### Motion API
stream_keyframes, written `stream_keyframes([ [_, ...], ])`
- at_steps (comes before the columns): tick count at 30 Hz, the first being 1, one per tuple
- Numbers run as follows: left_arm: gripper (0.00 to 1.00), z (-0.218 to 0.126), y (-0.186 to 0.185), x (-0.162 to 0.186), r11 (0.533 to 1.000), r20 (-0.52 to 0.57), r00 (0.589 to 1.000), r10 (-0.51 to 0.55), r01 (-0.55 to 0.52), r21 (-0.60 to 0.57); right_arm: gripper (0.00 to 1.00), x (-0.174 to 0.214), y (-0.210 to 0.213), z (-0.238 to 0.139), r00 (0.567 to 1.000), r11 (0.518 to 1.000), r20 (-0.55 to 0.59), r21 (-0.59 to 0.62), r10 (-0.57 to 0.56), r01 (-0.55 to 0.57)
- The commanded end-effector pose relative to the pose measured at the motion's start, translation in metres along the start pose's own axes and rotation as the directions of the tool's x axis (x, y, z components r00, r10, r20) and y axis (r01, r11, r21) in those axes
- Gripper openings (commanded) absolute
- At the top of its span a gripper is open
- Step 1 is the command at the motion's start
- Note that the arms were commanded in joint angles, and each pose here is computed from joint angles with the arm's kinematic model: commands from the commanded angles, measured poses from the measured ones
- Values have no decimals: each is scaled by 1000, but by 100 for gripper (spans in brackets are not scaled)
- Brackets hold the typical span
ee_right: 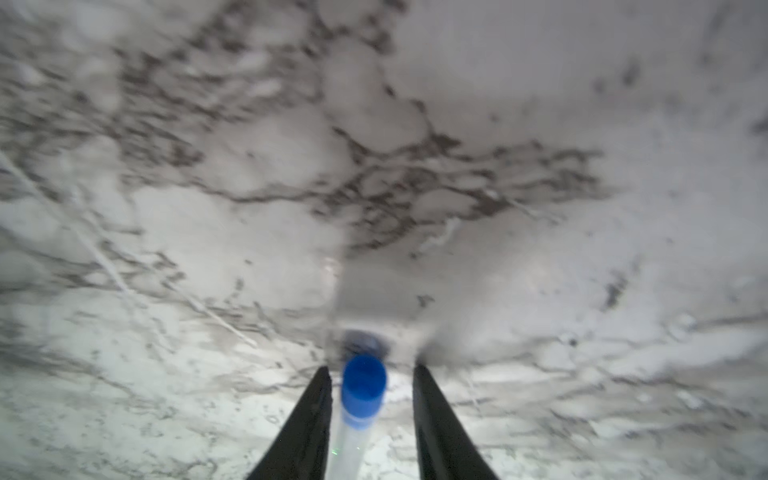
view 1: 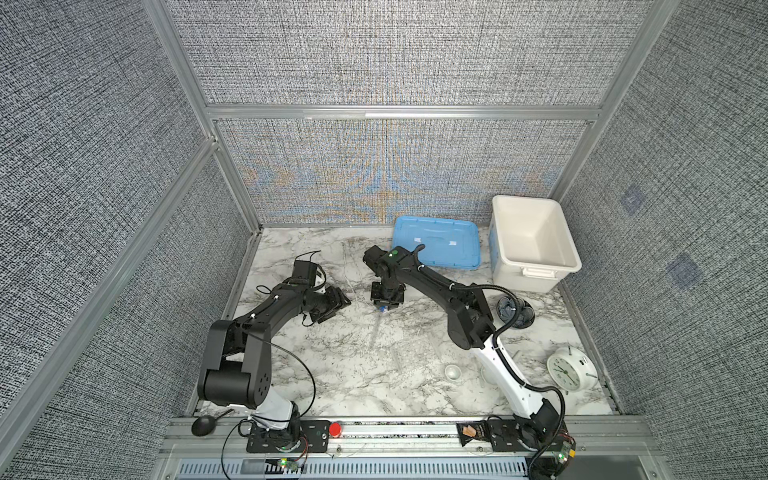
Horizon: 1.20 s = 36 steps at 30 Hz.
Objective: Organize the chemistry lab equipment
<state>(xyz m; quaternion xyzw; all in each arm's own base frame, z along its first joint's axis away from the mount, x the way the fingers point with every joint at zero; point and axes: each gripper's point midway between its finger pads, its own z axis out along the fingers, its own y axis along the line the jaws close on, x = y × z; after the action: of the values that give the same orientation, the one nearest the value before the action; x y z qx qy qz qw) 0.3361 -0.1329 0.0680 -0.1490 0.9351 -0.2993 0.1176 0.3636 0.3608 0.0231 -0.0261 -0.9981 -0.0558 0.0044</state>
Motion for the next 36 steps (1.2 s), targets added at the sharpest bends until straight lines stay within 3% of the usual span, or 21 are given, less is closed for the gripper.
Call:
stream_keyframes([
  [1, 66, 1, -9, -6, 999, 6, 1000, -7, 7, 40, 35, 4, -9, -3, 1000, 999, -6, 34, 8, -8],
  [7, 65, 9, -14, -10, 999, -13, 1000, -4, 5, 43, 29, 4, -15, 1, 999, 999, -25, 36, 25, -24],
  [12, 65, 7, -23, -10, 999, -15, 999, 35, -34, 37, 26, 0, -3, 4, 999, 996, -31, -87, 18, -21],
  [27, 65, -2, -22, -3, 999, 2, 999, 48, -48, -8, 26, -5, -19, 1, 1000, 997, -9, -77, -22, 22],
  [36, 65, -17, -40, -8, 998, 58, 997, 58, -60, 28, 25, -13, -23, 3, 997, 996, 30, -53, -72, 73],
])
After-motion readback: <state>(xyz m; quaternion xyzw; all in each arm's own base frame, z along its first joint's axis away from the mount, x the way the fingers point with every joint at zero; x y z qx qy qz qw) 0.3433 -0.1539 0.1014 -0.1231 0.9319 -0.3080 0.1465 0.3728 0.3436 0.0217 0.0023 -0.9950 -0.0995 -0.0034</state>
